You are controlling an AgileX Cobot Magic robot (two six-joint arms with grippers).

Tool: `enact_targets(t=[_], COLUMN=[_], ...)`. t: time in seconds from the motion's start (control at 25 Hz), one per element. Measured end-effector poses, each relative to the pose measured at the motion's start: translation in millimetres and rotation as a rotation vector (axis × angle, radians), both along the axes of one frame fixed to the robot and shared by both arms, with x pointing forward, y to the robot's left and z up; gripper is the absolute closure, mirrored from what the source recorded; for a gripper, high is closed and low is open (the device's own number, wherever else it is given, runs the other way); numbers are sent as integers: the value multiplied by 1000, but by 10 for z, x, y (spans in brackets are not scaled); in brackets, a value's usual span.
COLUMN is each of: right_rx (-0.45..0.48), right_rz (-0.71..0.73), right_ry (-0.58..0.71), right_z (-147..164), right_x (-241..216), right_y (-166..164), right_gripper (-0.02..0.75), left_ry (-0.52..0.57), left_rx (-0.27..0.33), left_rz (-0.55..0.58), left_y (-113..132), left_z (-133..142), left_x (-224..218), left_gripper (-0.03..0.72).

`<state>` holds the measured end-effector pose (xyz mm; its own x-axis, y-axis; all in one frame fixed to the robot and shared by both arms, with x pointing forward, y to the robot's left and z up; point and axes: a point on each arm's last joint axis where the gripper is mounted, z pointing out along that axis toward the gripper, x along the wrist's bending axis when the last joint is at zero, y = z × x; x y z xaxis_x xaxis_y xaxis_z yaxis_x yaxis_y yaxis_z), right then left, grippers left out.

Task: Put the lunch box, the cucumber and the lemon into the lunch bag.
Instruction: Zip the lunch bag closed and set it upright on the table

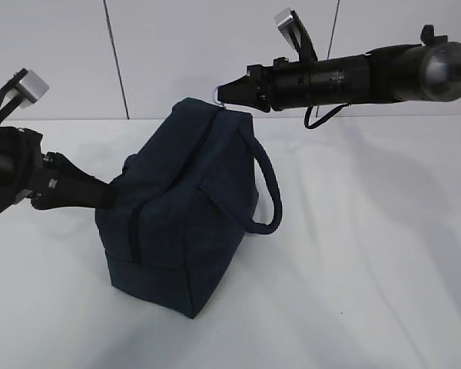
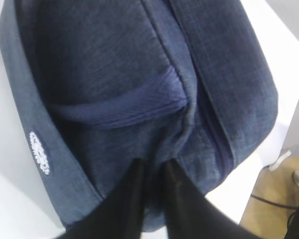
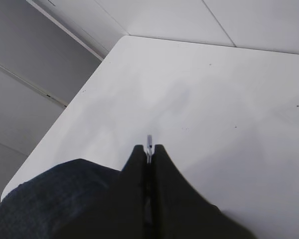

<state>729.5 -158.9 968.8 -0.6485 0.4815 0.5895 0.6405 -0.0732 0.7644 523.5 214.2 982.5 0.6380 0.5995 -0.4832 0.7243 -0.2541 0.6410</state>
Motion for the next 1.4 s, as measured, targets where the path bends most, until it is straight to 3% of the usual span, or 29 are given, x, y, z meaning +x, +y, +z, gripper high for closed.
enact_targets(t=[0.24, 0.36, 0.6, 0.8, 1.04, 1.16, 1.4], right_rx=[-1, -2, -2, -2, -2, -7, -10], right_rz=[18, 19, 19, 19, 18, 11, 9], right_ry=[-17, -21, -21, -21, -21, -25, -28], right_z=[6, 6, 6, 6, 6, 3, 2], right_x=[-10, -10, -10, -10, -8, -2, 0], right_y=[7, 7, 7, 7, 0, -4, -5], right_gripper=[730, 730, 730, 730, 730, 730, 730], left_ry=[1, -58, -183, -252, -149, -112, -77], left_rx=[-44, -58, -10, -21, -57, -2, 90], left_rz=[51, 48, 92, 164, 136, 123, 49], left_y=[-2, -4, 43, 50, -20, -102, -501], left_z=[142, 368, 948, 1277, 1220, 1135, 1052], left_x=[-27, -82, -51, 294, 812, 1000, 1158], left_gripper=[288, 215, 193, 204, 250, 254, 257])
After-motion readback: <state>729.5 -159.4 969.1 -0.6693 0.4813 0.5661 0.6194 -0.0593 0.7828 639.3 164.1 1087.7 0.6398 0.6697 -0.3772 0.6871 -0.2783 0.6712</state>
